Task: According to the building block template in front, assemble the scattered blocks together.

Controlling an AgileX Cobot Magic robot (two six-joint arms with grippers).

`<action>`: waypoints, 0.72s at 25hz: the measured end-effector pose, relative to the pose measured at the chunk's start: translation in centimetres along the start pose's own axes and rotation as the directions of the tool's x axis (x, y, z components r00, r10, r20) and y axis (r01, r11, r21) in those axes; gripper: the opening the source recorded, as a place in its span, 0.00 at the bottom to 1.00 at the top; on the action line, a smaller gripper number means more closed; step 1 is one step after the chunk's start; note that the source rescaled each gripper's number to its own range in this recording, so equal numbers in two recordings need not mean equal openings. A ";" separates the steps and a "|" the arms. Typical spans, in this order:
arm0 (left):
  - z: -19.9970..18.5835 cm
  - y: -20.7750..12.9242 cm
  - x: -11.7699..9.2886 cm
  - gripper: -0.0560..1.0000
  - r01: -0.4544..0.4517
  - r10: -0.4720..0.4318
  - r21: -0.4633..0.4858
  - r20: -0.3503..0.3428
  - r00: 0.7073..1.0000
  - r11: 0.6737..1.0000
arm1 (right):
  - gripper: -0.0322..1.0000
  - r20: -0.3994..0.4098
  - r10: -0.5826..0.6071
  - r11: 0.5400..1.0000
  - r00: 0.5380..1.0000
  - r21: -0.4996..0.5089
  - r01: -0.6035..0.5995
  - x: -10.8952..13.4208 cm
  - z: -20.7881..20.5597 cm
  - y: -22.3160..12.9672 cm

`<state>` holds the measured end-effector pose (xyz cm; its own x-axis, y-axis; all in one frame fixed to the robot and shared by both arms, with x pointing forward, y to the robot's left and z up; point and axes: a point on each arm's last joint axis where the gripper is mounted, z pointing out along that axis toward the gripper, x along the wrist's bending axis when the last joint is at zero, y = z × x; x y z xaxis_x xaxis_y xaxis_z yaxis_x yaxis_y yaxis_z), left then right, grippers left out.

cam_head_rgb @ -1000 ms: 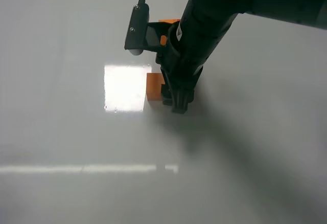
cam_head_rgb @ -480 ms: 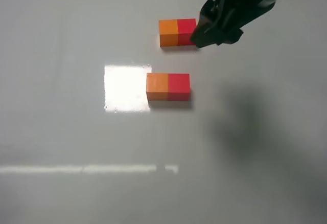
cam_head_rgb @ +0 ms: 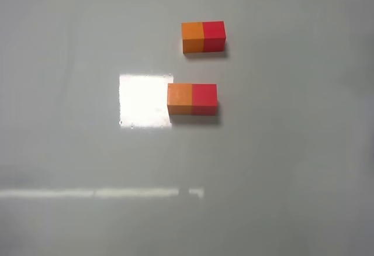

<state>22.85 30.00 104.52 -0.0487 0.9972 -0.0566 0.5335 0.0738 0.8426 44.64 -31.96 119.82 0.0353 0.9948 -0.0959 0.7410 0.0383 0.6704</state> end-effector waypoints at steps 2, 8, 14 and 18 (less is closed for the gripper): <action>0.0 0.0 0.0 0.05 0.000 0.000 0.000 -0.001 1.000 1.000 | 0.57 0.021 0.031 1.000 0.999 0.006 -0.031 -0.4 -0.5 -3.0; 0.0 0.0 0.0 0.05 0.000 0.000 0.000 -0.001 1.000 1.000 | 0.57 -0.014 0.038 0.999 0.999 -0.035 -0.039 1.3 -2.1 -13.8; 0.0 0.0 0.0 0.05 0.000 0.000 0.000 -0.001 1.000 1.000 | 0.57 -0.002 0.035 0.971 0.999 -0.238 -0.035 2.5 -3.0 -22.0; 0.0 0.0 0.0 0.05 0.000 0.000 0.000 -0.001 1.000 1.000 | 0.57 0.016 0.037 0.916 0.999 -0.401 -0.028 2.9 -4.1 -24.5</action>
<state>22.84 30.01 104.52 -0.0492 0.9972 -0.0559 0.5334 0.0735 0.8426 23.82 -29.66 106.16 0.0735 0.9939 -0.0821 0.4084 0.0451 0.9117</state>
